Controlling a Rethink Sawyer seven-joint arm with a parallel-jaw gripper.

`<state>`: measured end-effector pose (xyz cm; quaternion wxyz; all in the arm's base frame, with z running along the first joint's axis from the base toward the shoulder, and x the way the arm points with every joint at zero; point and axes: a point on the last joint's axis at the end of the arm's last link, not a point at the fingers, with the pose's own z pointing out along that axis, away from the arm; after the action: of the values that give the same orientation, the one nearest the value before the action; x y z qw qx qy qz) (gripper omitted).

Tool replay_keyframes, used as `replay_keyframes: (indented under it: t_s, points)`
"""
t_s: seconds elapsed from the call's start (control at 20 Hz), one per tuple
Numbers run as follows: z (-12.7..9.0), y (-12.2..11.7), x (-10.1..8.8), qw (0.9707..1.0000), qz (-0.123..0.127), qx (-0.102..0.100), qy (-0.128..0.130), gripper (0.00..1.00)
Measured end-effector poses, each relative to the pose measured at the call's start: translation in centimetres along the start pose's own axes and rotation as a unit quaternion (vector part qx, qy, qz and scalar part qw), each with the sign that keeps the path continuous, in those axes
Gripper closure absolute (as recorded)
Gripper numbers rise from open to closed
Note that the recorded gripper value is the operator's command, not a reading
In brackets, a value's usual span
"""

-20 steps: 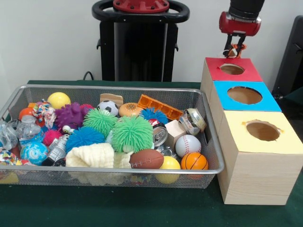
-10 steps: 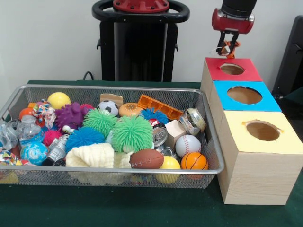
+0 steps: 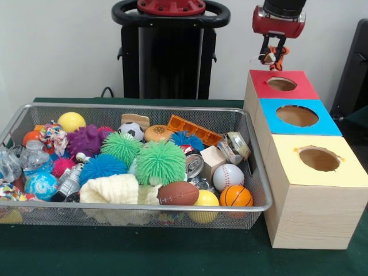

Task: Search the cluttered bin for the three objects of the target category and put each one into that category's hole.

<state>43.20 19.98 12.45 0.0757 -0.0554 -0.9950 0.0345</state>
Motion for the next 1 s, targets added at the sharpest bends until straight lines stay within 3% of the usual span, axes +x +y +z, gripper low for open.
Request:
replay_keyframes:
  t_s: [0.45,0.6,0.75,1.0]
  points:
    - [-1.6,-0.3,-2.4,0.9997,0.014,-0.018,-0.002,1.00]
    - [-2.1,0.1,-3.4,0.9990,0.025,-0.036,-0.006,1.00]
    - [-2.7,0.5,-5.3,0.9969,0.041,-0.062,-0.027,1.00]
    - [-3.2,1.0,-7.2,0.9933,0.050,-0.081,-0.065,1.00]
